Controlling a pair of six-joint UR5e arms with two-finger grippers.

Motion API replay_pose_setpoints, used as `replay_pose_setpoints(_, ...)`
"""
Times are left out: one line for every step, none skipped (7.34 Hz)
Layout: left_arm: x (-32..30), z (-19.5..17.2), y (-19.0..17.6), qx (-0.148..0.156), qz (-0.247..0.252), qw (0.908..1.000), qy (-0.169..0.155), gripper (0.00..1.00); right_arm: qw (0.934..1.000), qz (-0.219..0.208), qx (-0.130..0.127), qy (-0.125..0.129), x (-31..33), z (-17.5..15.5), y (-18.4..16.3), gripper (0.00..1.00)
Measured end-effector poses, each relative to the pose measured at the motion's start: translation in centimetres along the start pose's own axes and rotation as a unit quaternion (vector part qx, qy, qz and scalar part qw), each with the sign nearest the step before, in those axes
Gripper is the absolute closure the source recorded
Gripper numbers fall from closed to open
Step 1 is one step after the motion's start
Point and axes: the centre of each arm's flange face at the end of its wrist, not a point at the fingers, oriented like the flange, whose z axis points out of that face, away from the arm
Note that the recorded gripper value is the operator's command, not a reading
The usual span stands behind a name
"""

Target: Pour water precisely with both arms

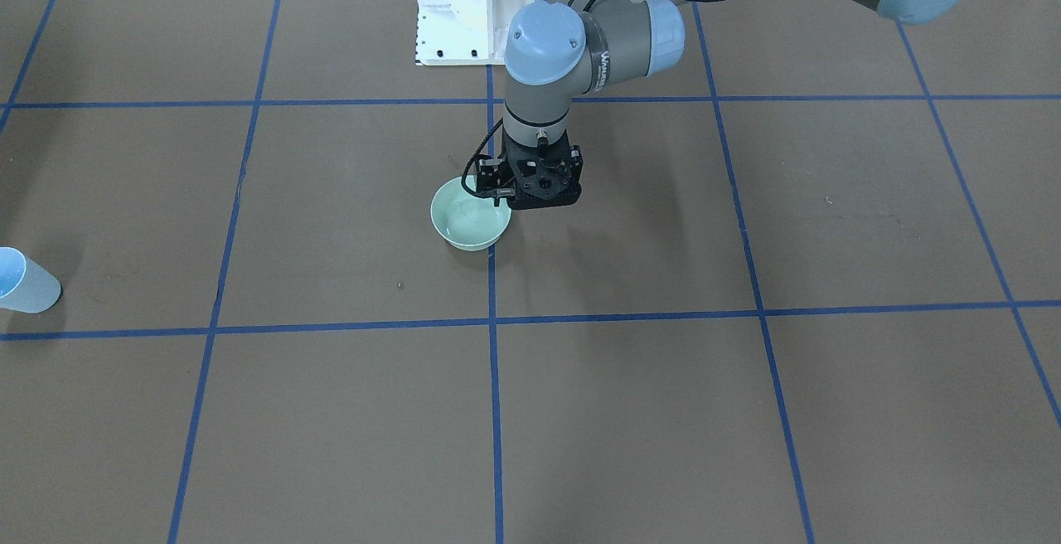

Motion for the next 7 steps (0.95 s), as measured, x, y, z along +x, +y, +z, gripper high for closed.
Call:
replay_pose_setpoints(0.0, 0.8, -0.1, 0.001, 0.002, 1.0000, 0.002, 0.35, 1.0000, 0.000, 0.000, 0.000, 0.0, 0.0, 0.0, 0.00)
replay_pose_setpoints(0.0, 1.5, -0.3, 0.001, 0.004, 1.0000, 0.004, 0.57, 1.0000, 0.000, 0.000, 0.000, 0.0, 0.0, 0.0, 0.00)
replay_pose_setpoints(0.0, 1.9, -0.4, 0.002, 0.007, 1.0000, 0.006, 0.79, 1.0000, 0.000, 0.000, 0.000, 0.0, 0.0, 0.0, 0.00)
replay_pose_setpoints(0.1, 1.9, -0.4, 0.002, 0.008, 0.9999, 0.008, 0.89, 1.0000, 0.000, 0.001, 0.000, 0.0, 0.0, -0.1, 0.00)
replay_pose_setpoints(0.2, 1.8, -0.4, 0.002, 0.011, 0.9999, 0.009, 0.91, 1.0000, 0.000, 0.001, 0.000, 0.0, 0.0, -0.1, 0.00)
replay_pose_setpoints(0.3, 1.7, -0.4, 0.002, 0.015, 0.9998, 0.011, 0.92, 1.0000, -0.001, 0.001, 0.000, 0.0, -0.1, -0.1, 0.00)
replay_pose_setpoints(0.5, 1.6, -0.3, 0.002, 0.018, 0.9998, 0.012, 0.99, 1.0000, -0.001, 0.001, 0.000, 0.0, -0.1, -0.2, 0.00)
